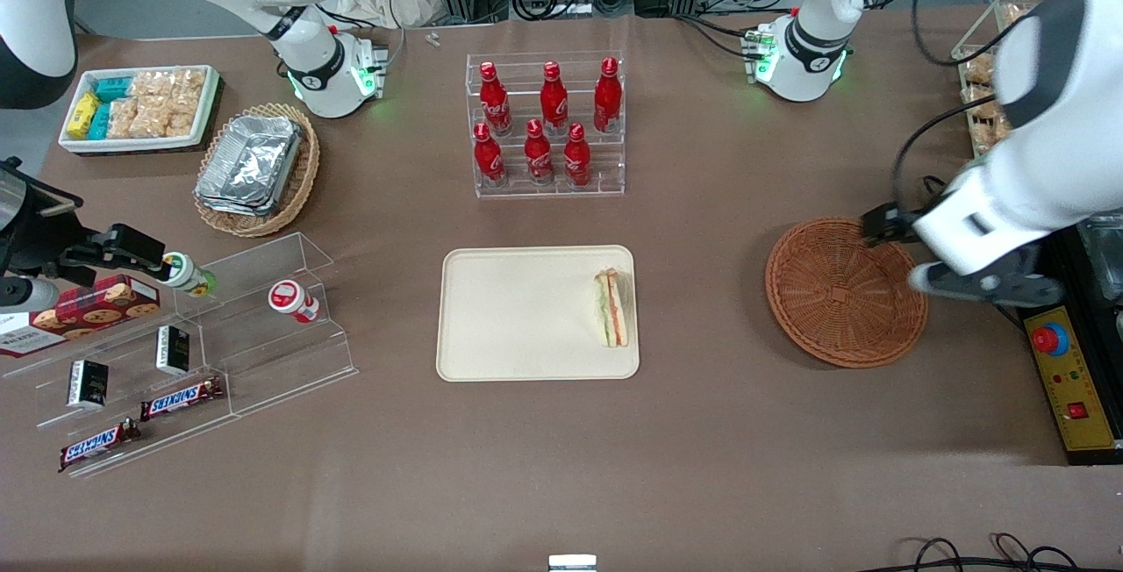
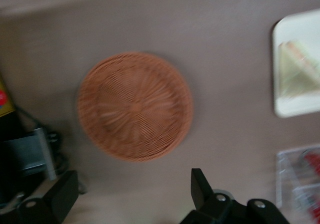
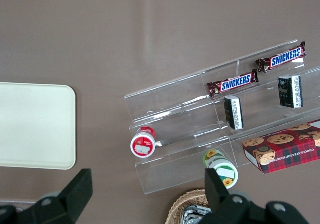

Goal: Place sandwich from basket to tray
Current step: 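Open the left gripper and withdraw it back toward the basket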

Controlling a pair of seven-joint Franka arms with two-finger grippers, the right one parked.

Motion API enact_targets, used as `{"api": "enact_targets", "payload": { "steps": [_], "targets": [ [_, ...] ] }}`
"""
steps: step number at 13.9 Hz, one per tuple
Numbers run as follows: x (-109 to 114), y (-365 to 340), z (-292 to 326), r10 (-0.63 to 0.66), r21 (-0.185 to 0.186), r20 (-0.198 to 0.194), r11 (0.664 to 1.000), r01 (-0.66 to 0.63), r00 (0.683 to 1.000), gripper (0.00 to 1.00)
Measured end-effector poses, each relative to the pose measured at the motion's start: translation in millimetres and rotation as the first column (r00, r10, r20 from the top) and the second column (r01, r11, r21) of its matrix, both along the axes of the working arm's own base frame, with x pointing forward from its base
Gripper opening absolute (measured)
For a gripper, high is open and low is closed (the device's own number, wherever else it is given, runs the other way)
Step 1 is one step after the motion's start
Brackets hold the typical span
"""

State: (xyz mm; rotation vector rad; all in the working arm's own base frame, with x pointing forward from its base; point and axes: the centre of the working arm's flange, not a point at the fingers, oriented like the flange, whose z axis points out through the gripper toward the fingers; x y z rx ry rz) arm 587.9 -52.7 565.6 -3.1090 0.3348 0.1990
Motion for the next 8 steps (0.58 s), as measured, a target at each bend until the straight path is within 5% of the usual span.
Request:
{"api": "enact_targets", "payload": {
  "steps": [3, 8],
  "targets": [
    [-15, 35, -12, -0.04, 0.031, 0.018, 0.999, 0.039, 0.999, 1.0],
    [-5, 29, -10, -0.065, 0.06, 0.054, 0.996, 0.062, 0.996, 1.0]
  ]
}}
